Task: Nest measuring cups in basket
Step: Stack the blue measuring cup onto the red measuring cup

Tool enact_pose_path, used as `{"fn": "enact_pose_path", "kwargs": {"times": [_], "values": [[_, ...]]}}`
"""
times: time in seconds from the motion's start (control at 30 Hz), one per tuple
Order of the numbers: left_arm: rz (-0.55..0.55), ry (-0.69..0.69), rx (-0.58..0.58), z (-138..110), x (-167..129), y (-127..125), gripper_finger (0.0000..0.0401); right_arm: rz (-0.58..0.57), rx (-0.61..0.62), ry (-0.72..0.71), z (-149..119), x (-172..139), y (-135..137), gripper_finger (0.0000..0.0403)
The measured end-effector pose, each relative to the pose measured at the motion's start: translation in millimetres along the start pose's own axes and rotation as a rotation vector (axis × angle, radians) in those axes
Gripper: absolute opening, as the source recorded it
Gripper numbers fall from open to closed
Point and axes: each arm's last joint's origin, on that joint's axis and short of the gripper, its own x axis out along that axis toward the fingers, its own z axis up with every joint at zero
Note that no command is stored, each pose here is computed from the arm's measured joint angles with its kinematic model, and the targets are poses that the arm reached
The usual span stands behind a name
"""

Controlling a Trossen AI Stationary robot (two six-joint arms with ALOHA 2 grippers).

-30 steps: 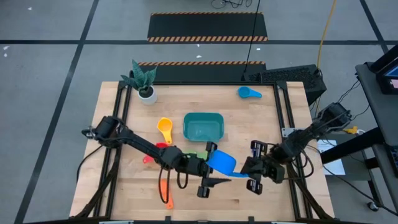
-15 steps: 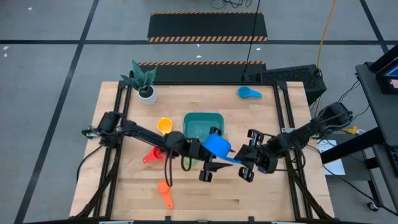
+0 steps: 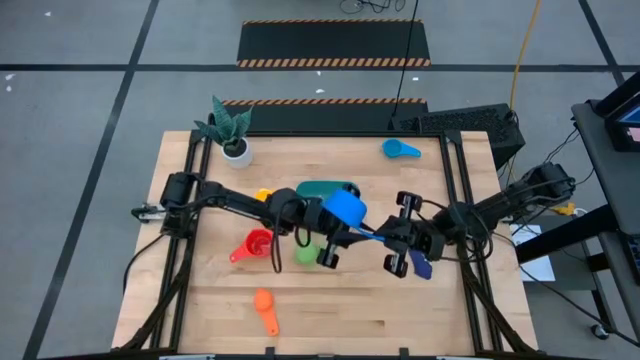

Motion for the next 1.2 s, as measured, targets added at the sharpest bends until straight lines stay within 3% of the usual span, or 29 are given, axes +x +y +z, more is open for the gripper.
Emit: {"fn": "enact_pose_path", "kwargs": {"times": [0.4, 0.57, 0.8, 0.93, 1.2], "values": [[-0.021, -0.033, 0.015, 4, -7, 16, 0.0052, -0.046, 0.007, 0.048, -6, 0, -7, 0.0], [-0.051, -0.049, 0.06, 5, -7, 16, 0.0013, -0.054, 0.048, 0.061, -6, 0, -8, 0.0], [-0.054, -0.047, 0.063, 5, -8, 19, 0.0007, -0.066, 0.051, 0.072, -6, 0, -8, 0.0001], [-0.058, -0.041, 0.031, 6, -12, 28, 0.0007, -0.163, 0.074, 0.16, -1, -2, -7, 0.0018], [-0.099, 0.034, -0.172, 9, -19, 47, 0.0005, -0.37, 0.046, 0.417, 23, -12, -11, 0.0082]]}}
